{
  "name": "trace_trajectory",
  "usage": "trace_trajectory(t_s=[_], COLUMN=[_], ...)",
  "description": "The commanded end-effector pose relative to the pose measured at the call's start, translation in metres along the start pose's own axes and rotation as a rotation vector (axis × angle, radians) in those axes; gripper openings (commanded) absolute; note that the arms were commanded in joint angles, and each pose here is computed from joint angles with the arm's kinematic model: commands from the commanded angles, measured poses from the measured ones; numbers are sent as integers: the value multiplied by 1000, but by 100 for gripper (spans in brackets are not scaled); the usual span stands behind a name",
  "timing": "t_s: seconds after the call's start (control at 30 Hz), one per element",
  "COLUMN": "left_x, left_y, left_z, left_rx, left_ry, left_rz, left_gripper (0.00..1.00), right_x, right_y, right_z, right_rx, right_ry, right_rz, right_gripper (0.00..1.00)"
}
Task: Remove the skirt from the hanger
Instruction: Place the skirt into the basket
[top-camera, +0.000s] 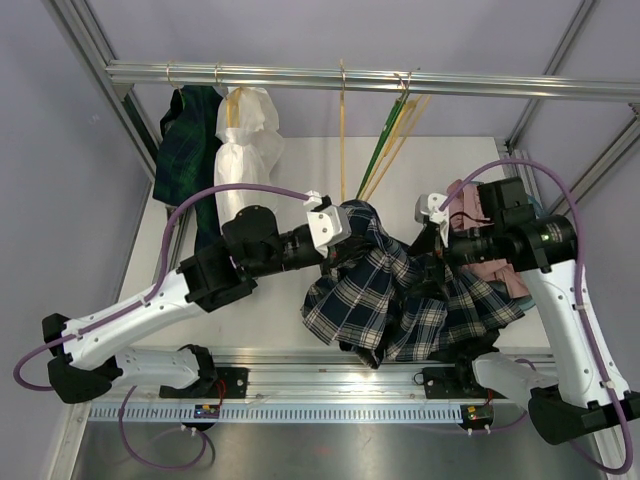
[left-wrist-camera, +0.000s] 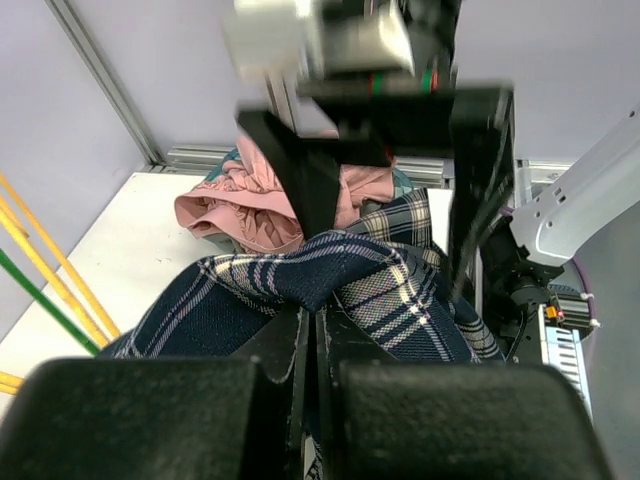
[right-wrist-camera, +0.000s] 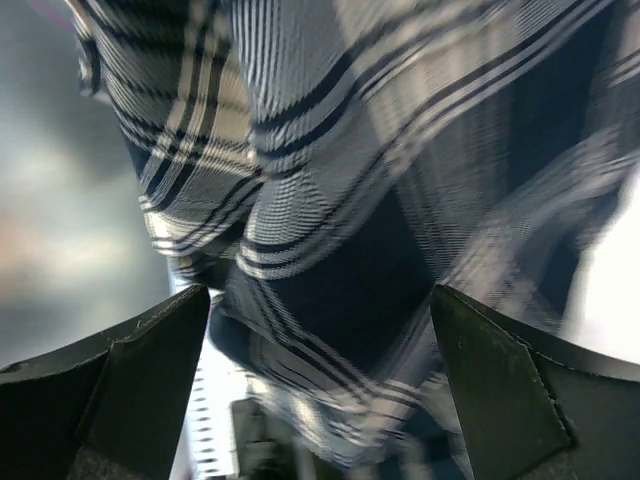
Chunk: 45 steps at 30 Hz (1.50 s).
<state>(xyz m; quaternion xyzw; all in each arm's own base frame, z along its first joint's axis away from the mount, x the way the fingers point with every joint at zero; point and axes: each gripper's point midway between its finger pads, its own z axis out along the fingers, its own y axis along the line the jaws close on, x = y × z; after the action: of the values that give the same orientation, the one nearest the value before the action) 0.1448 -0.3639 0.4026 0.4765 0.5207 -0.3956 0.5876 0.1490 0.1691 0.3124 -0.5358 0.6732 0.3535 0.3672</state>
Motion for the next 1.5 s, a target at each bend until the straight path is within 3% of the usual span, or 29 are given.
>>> trace_trajectory(t_s=[0.0,0.17,0.27,0.3,0.33,0.37,0.43,0.47,0.6,0.63,0.7,0.73,0.87,0.93,1.07,1.13,1.37,1.47], left_x=[-55,-66,-75,-78,-79,-77,-79,-78,-73,-76,-76,-77,-82,-89,-93,-98,-97,-94], left_y=[9,6,3,3,3,3,5,4,6,6,5,5,9,14,19,22,26,27], left_z=[-9,-5,-5,-6,-6,-7,-11,-13,-22,-28,-36,-40,-66,-77,-98,-111,-141,-146], left_rx=[-43,-26,-12,-12,-12,-14,-28,-31,-55,-59,-68,-73,-114,-146,-198,-228,-296,-310], left_ry=[-194,-255,-299,-311,-312,-311,-319,-318,-289,-295,-278,-275,-249,-254,-234,-246,-292,-303], left_rz=[8,-34,-57,-59,-65,-67,-67,-67,-111,-113,-115,-114,-76,-55,-36,-31,-55,-59], left_gripper=[0,0,0,0,0,0,0,0,6,20,34,49,71,74,77,77,77,78], right_x=[9,-2,-4,2,-5,-6,-6,-3,-4,-6,-7,-10,9,16,1,1,-79,-88], right_y=[31,39,29,24,16,12,-6,-25,-45,-41,-41,-35,-62,-83,-108,-128,-147,-161], right_z=[10,25,43,49,50,51,49,42,-6,-16,-37,-50,-98,-127,-168,-178,-241,-259], right_rx=[-113,-182,-151,-131,-107,-88,16,146,378,401,505,560,898,1100,1309,1366,1494,1563], right_ry=[-28,-108,-161,-160,-186,-184,-168,-150,-91,-87,-90,-113,-75,-96,-160,-129,-305,-297], right_rz=[85,79,101,116,92,131,121,142,173,127,103,77,188,308,393,453,332,308], right_gripper=[99,94,74,63,38,25,8,0,0,0,0,0,0,0,0,0,0,0])
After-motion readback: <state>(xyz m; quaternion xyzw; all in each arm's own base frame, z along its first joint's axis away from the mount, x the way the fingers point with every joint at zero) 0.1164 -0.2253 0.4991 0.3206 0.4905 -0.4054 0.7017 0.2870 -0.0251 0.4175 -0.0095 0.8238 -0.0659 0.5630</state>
